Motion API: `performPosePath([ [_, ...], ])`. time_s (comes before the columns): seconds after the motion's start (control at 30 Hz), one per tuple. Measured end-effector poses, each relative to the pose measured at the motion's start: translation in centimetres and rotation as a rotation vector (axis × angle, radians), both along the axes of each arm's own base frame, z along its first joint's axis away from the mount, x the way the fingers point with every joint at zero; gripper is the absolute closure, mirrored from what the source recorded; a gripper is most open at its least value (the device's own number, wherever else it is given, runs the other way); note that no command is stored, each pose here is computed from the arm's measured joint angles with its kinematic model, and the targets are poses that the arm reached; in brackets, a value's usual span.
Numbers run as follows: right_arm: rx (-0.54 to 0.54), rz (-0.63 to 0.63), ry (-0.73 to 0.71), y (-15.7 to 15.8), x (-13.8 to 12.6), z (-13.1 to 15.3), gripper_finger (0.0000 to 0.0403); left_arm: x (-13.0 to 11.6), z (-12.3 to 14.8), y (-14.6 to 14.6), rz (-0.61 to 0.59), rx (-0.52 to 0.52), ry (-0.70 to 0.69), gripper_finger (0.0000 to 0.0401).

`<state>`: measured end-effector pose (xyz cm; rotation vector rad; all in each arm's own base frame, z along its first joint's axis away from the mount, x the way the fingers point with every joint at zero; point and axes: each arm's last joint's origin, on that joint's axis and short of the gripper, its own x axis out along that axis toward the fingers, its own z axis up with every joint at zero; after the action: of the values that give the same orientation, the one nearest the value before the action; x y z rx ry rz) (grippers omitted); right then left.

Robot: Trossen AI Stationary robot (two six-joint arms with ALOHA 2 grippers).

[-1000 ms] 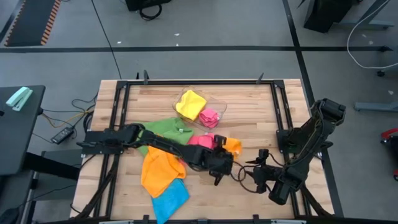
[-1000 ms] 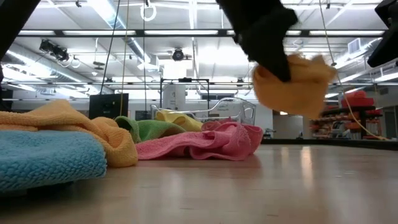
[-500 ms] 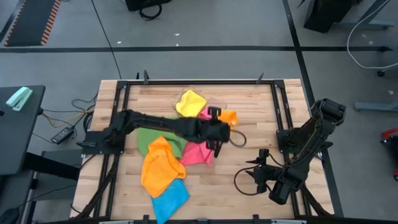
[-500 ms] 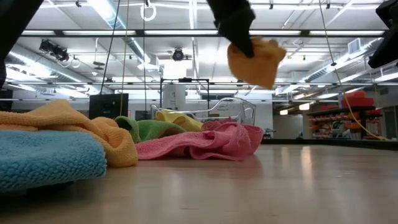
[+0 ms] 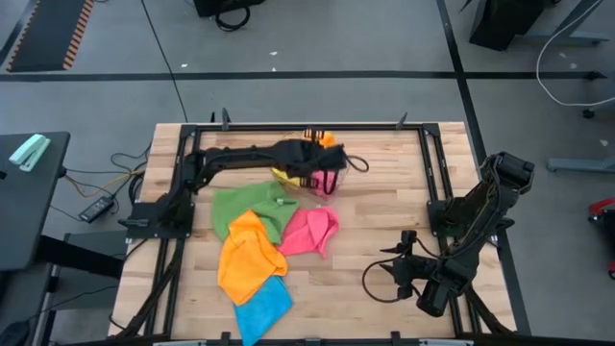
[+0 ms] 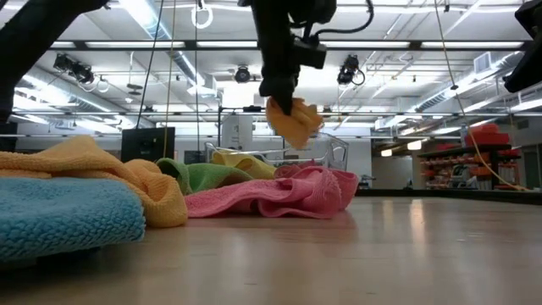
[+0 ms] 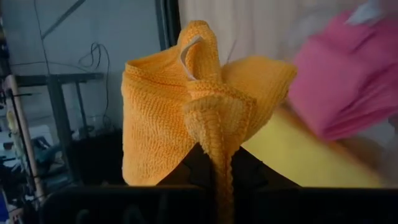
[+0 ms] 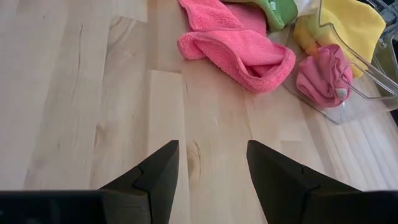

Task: Fold microfiber towels
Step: Put the right orange towel into the transparent bin

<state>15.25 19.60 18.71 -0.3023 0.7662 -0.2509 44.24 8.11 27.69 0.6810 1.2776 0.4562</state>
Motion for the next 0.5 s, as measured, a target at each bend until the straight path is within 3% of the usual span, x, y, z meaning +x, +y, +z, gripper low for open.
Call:
performPosePath([
  [0.27,0.005,0.001,-0.007,0.1,-0.1,0.0,0.0203,-1.4,-0.9,5.1,0.034,-0.1,0.078,0.0375],
  [0.5,0.006,0.008,-0.021,0.3,-0.2,0.0,0.0203,-1.7,-3.0,5.3,-0.008,-0.234,0.203,0.0375],
])
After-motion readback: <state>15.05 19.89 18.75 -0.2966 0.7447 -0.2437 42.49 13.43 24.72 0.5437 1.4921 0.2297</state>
